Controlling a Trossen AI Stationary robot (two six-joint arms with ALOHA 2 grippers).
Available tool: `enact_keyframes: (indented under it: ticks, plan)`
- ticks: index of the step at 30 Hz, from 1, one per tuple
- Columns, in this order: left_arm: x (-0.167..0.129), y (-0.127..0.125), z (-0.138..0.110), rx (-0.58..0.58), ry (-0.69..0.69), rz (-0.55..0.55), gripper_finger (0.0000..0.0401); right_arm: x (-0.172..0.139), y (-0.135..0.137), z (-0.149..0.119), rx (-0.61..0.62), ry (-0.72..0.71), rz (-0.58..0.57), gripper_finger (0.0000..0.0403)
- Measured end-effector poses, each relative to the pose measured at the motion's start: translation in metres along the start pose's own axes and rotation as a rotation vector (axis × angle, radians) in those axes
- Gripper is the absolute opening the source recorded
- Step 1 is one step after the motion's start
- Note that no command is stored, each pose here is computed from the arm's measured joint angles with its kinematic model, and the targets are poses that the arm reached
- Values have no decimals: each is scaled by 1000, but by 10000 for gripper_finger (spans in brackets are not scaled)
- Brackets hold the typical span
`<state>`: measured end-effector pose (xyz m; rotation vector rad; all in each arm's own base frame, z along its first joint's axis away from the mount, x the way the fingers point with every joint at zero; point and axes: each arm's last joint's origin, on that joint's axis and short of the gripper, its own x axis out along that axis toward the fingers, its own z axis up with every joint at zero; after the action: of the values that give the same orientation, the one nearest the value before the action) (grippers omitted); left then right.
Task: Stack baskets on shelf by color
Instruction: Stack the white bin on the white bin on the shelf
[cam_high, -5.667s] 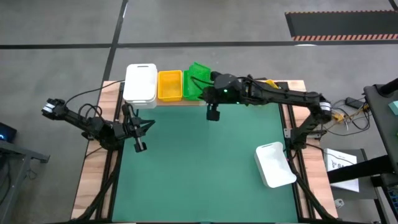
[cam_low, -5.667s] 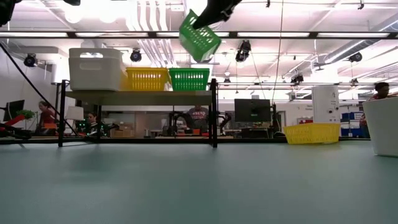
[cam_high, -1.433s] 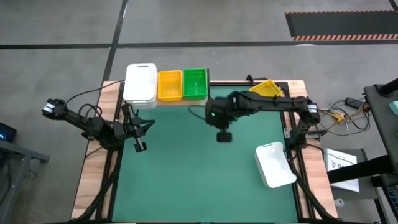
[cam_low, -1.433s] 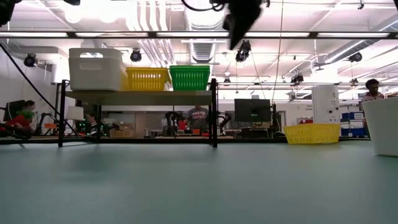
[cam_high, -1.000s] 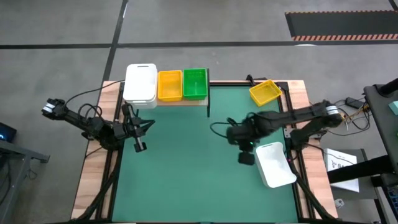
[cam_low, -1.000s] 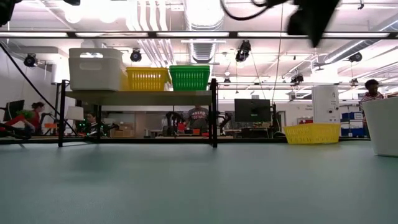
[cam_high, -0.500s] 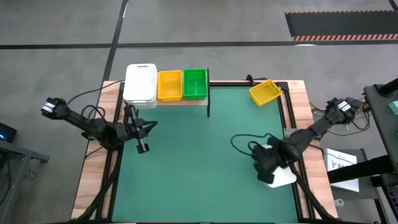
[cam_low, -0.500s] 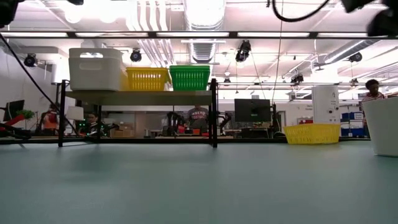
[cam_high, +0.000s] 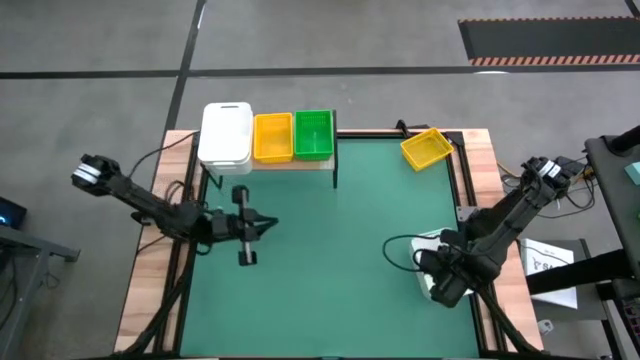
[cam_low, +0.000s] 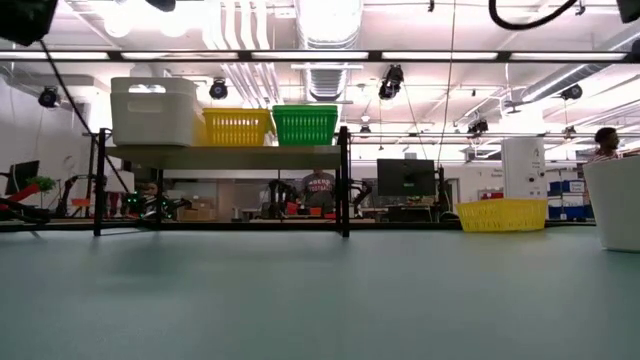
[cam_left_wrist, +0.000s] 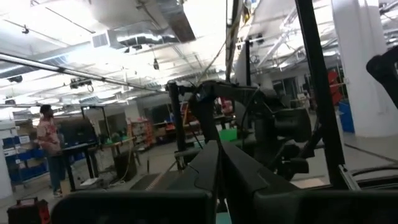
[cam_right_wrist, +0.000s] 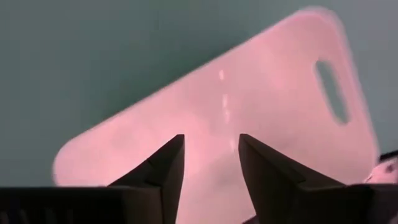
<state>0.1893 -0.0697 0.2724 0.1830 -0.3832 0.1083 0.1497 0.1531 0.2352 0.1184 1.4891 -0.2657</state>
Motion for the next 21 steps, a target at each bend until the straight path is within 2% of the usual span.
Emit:
enact_keyframes:
  ticks: [8, 15, 21]
  plan:
    - [55, -30, -4, 16, 30, -11, 1, 5, -3, -1, -109, -153, -119, 88]
    - [98, -57, -15, 20, 49, -18, 1, 13, -9, 1, -84, -201, -192, 19]
    - [126, -79, -36, 5, 80, -25, 2, 20, -13, 0, -32, -232, -237, 9]
